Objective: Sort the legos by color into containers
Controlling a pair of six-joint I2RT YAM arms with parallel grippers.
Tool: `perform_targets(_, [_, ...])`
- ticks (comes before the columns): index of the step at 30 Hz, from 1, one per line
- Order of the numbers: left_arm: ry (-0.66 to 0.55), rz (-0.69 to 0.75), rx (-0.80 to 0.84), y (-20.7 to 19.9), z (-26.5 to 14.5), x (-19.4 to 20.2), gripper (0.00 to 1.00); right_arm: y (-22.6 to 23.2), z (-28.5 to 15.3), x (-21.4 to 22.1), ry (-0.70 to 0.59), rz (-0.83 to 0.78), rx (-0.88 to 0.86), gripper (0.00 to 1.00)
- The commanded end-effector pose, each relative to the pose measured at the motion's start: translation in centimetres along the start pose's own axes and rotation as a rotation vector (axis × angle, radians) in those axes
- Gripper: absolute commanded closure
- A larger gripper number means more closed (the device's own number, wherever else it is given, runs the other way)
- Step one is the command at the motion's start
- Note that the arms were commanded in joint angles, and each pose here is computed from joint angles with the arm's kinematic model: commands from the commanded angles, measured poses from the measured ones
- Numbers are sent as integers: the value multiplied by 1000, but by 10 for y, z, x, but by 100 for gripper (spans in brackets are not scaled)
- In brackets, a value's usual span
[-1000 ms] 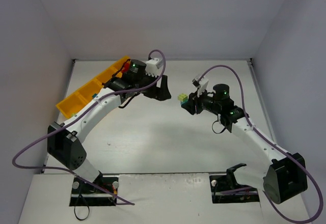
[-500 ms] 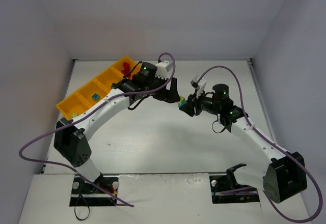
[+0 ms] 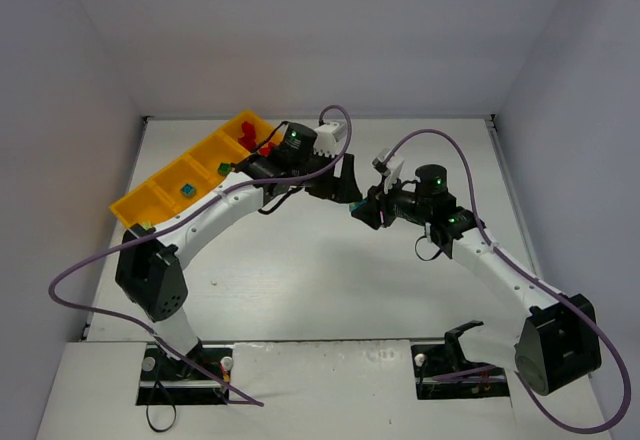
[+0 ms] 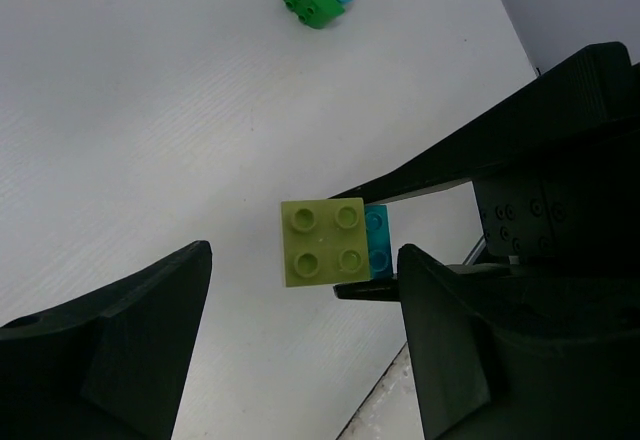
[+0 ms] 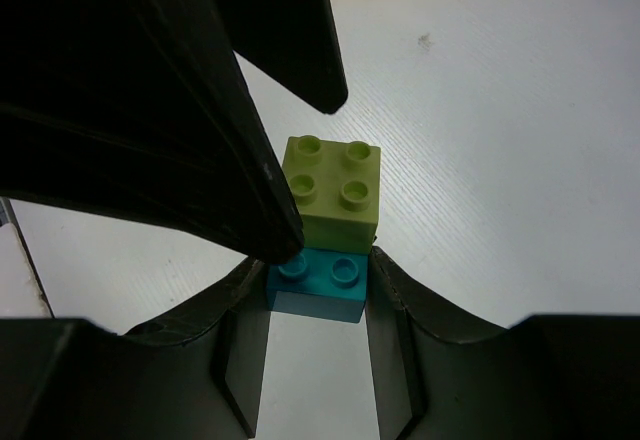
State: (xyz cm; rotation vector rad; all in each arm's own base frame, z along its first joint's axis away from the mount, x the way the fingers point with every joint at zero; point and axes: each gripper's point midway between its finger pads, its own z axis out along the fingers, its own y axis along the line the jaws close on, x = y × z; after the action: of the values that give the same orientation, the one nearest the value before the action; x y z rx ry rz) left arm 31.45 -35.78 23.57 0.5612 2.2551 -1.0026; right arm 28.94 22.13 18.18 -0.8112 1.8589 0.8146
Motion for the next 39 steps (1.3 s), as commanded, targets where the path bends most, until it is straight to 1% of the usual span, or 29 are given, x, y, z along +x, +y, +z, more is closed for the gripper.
perform_targets(1, [-74,42,91,-32,-3,-25,32,6,2,-35,-85,-76,-35,100])
perform_targets(2, [-73,46,100,-36,-2,-25,36,6,1,-36,-87,-76,-34,100])
perform_targets(4, [-63,50,99,-35,4,-23,40,6,1,-34,-84,-76,-34,100])
perform_targets(7, [-52,54,101,-37,9,-22,50,7,2,-35,-85,-76,-35,100])
perform_targets(8, [-53,53,103,-37,9,-22,50,7,2,-35,-85,-76,-37,100])
perform_targets(11, [-57,53,109,-40,10,-23,68,7,2,-33,-81,-73,-35,100])
perform_targets(12, [-62,53,109,-40,10,-25,78,6,2,-32,-80,-72,-31,100])
perform_targets(14, [-69,57,112,-43,7,-28,84,5,2,-30,-76,-69,-28,100])
perform_targets(22, [-69,64,116,-46,-3,-31,84,5,2,-20,-62,-70,-14,100])
perform_targets(27, [-94,74,14,-21,-22,-35,84,4,3,-16,-55,-56,-4,100])
perform_targets(28, [-97,57,-23,-4,-26,-34,84,4,3,-16,-56,-53,-4,100])
perform_targets(30, [-129,32,-89,15,-43,-39,85,4,3,-18,-58,-44,-6,100])
perform_targets(31, [-121,0,-131,33,-47,-32,85,5,4,-19,-64,-41,-9,100])
perform_targets(32, [-150,-44,-190,59,-61,-37,85,4,6,-19,-64,-25,-8,100])
perform_targets(34, [-205,-106,-295,87,-91,-39,84,5,9,-21,-66,-11,-4,100])
perform_targets(35, [-217,-163,-374,120,-106,-32,84,5,12,-19,-59,4,-8,100])
perform_targets(38, [-287,-237,-566,158,-162,-19,84,7,18,-21,-55,12,-7,100])
perform_targets(39, [-302,-284,-649,182,-184,-11,84,8,19,-21,-55,16,-8,100])
